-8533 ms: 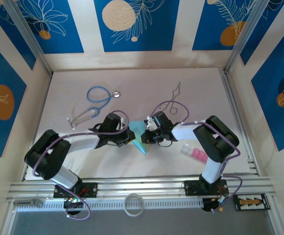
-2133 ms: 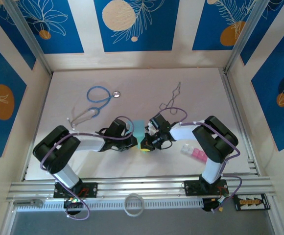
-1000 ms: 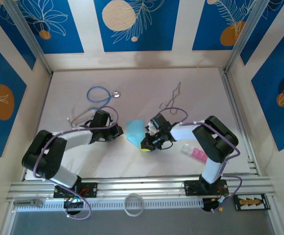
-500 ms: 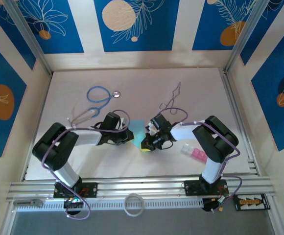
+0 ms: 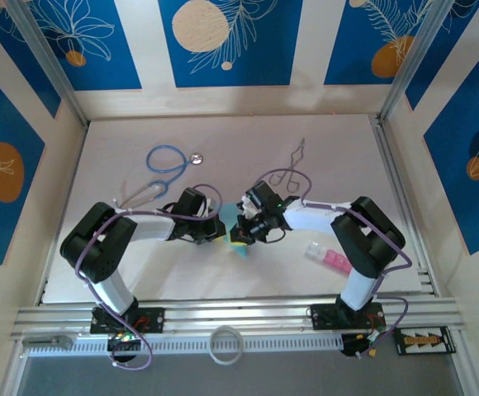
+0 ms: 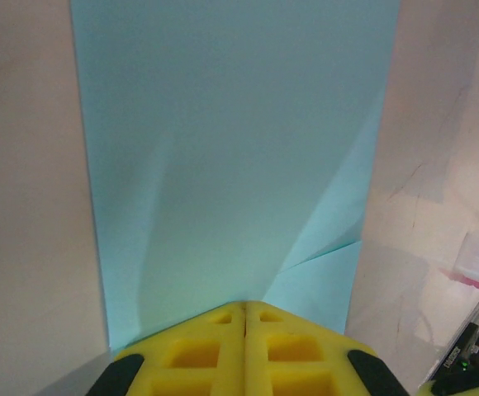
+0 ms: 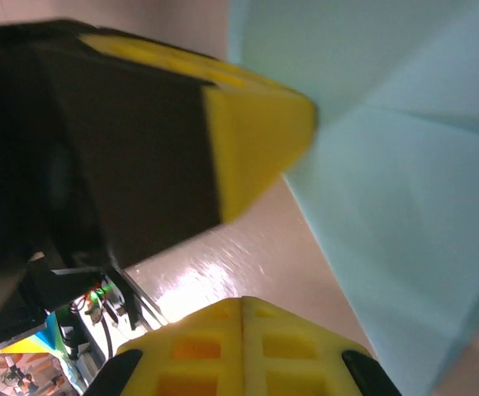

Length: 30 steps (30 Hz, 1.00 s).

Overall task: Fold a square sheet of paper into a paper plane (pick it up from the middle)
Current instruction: Third fold the triangle at the center of the table.

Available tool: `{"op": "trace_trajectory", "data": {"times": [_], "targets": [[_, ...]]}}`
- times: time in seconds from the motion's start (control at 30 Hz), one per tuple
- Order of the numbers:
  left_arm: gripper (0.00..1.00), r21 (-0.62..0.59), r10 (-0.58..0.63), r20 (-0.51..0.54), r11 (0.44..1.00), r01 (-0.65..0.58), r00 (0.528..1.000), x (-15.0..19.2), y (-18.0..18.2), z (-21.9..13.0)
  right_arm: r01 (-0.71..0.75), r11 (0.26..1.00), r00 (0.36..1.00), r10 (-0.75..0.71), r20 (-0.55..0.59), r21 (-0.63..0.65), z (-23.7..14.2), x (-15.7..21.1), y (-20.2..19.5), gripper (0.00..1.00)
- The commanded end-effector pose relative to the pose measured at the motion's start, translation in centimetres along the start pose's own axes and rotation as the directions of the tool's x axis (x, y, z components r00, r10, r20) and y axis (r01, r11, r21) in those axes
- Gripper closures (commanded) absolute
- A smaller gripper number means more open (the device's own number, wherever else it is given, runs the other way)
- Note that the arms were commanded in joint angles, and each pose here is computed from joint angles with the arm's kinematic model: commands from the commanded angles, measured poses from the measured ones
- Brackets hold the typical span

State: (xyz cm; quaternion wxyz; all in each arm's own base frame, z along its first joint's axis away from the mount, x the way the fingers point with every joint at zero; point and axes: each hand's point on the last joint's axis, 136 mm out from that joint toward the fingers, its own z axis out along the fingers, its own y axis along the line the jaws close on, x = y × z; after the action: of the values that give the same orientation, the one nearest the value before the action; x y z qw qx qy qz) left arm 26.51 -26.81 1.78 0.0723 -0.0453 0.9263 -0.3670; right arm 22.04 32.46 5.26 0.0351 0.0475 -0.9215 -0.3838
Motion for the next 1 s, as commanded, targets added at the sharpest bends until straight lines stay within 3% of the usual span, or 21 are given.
{"op": "trace_trajectory", "data": {"times": [0.0, 0.2, 0.7, 0.97], "targets": [[0.95, -0.11, -0.03, -0.038, 0.994, 0.025, 0.999, 1.4, 3.1, 0.6, -0.033, 0.996, 0.999, 0.035, -0.03, 0.079, 1.7, 0.2, -2.1, 1.0], [0.95, -0.113, -0.039, -0.031, 0.993, 0.035, 0.999, 1.3, 3.3, 0.6, -0.07, 0.988, 0.995, 0.079, -0.056, 0.14, 3.0, 1.8, -5.4, 1.0], [0.97, -0.122, -0.061, -0.03, 0.991, 0.057, 0.998, 1.0, 4.0, 1.0, -0.056, 0.99, 0.995, 0.065, -0.069, 0.128, 0.1, 7.1, -7.4, 0.99], [0.97, -0.085, -0.043, -0.029, 0.996, 0.041, 0.999, 0.8, 3.2, 0.9, 0.011, 0.998, 0.997, -0.015, 0.073, 0.057, -2.1, 4.4, -3.0, 0.98]]}}
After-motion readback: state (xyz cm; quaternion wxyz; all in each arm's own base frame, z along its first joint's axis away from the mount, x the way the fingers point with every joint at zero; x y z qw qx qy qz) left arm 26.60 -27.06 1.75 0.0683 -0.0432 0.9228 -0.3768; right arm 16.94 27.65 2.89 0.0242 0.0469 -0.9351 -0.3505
